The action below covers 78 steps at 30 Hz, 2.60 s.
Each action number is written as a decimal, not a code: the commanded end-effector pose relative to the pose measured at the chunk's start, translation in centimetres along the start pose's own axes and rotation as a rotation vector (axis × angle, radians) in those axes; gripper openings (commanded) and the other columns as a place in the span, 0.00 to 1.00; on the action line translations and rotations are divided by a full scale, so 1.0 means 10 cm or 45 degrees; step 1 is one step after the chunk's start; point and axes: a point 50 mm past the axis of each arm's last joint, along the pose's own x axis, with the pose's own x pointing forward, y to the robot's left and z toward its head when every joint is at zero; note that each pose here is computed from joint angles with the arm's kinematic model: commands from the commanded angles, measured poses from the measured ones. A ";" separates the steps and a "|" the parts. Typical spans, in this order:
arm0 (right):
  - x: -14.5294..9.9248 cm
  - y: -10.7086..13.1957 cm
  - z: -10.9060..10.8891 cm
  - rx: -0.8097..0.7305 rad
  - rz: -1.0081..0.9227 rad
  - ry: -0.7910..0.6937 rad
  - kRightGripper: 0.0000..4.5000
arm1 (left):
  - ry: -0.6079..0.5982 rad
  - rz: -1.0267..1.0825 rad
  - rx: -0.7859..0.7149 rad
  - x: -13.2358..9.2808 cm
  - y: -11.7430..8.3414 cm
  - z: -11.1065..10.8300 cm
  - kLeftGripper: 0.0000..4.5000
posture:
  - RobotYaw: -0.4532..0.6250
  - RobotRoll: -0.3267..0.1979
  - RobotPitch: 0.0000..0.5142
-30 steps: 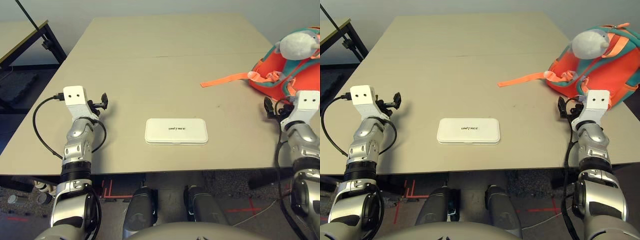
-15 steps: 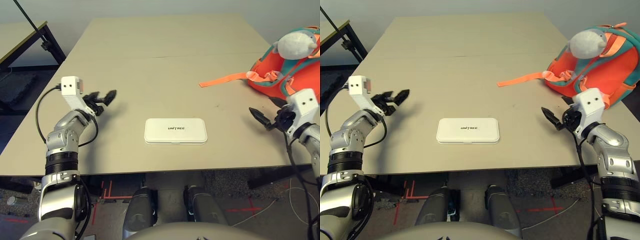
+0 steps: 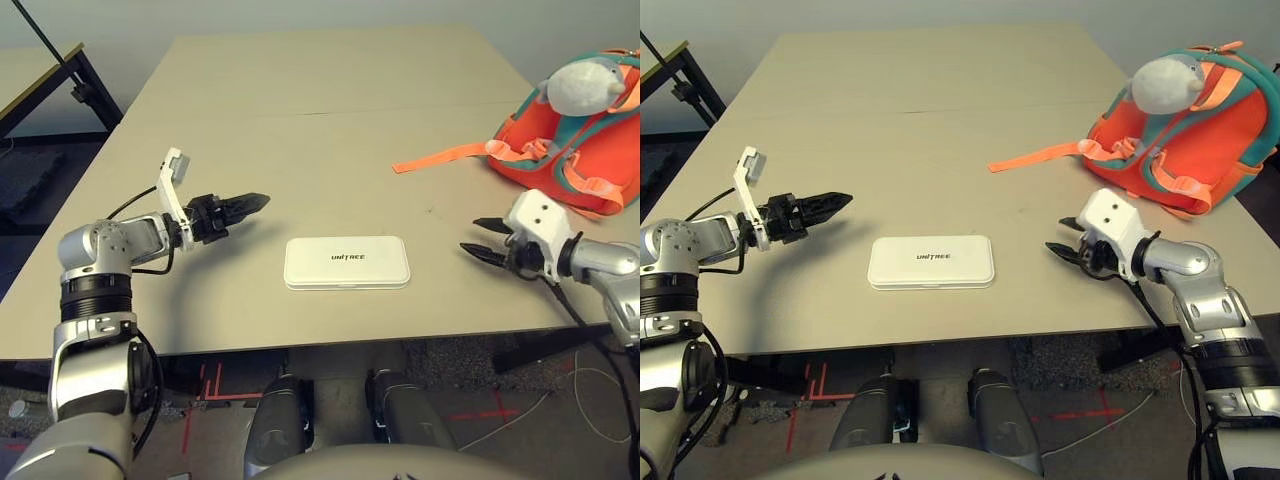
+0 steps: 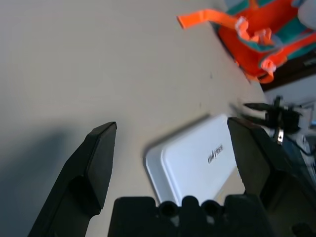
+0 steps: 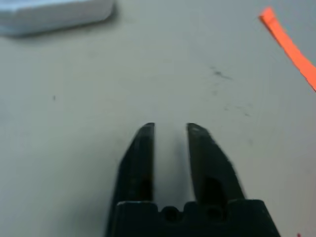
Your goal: Put the pencil case into the backpack and zip it.
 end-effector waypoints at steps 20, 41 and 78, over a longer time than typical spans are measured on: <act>0.37 -0.01 0.18 -0.221 0.185 -0.044 0.01 | 0.420 -0.160 -0.383 0.31 -0.07 -0.25 1.00 | 0.29 0.62 0.09; 0.33 0.05 0.15 -0.215 0.246 -0.032 0.01 | 0.557 -0.011 -0.478 0.21 0.20 -0.49 1.00 | 0.27 0.62 0.11; 0.74 0.31 0.53 -0.304 0.475 -0.172 0.01 | 0.549 -0.087 -0.492 0.29 0.14 -0.45 1.00 | 0.29 0.62 0.11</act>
